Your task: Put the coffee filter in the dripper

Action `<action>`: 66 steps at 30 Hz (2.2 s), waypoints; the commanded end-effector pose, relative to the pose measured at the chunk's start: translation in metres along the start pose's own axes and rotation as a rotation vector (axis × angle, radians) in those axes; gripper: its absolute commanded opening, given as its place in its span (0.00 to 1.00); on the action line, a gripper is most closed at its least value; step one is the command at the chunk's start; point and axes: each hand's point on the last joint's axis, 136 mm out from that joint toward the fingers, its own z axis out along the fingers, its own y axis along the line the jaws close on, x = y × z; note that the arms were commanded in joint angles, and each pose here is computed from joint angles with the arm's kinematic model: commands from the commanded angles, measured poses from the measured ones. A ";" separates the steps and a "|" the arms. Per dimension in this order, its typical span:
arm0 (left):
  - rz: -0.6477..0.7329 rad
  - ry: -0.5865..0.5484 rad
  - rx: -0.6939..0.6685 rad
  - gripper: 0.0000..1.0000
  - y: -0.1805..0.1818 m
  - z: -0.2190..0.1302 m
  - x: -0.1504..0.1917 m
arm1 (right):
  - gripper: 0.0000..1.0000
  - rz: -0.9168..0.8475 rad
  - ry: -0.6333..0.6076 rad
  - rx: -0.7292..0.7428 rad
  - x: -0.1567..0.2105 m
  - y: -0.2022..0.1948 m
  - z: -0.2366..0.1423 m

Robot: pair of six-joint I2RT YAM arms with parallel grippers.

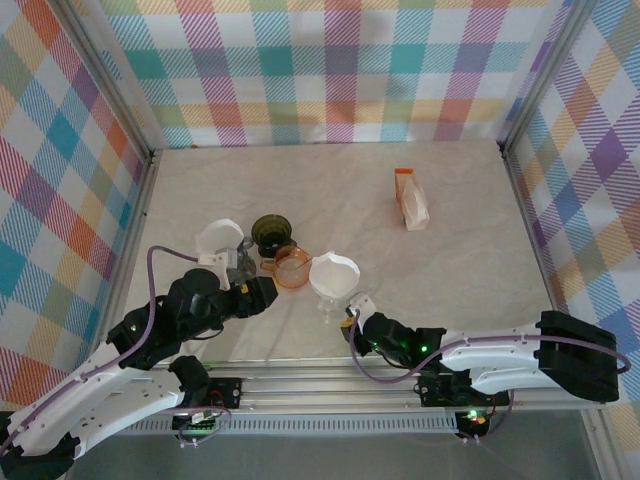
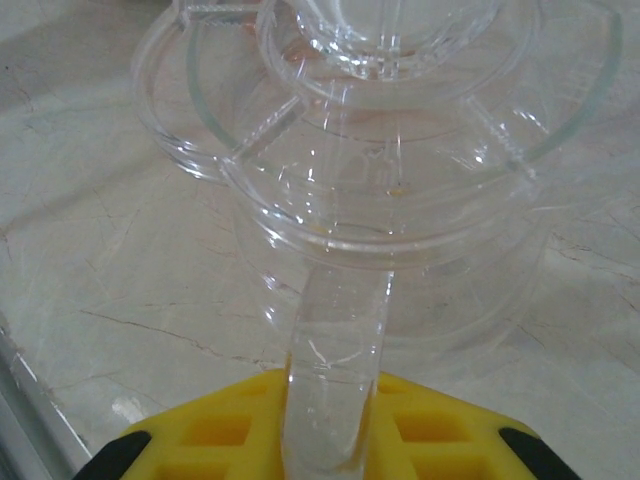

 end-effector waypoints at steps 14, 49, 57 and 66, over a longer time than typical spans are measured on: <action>-0.005 -0.005 -0.011 0.76 0.004 0.002 0.002 | 0.20 0.045 -0.095 0.123 -0.029 -0.015 0.004; -0.002 0.004 -0.014 0.76 0.007 -0.002 0.005 | 0.18 0.196 -0.023 0.180 -0.079 -0.110 0.091; -0.004 -0.006 -0.020 0.76 0.010 -0.005 0.004 | 0.18 0.269 0.008 0.254 -0.086 -0.143 0.107; -0.001 -0.003 -0.026 0.76 0.012 -0.004 0.005 | 0.20 0.331 0.041 0.341 -0.086 -0.179 0.115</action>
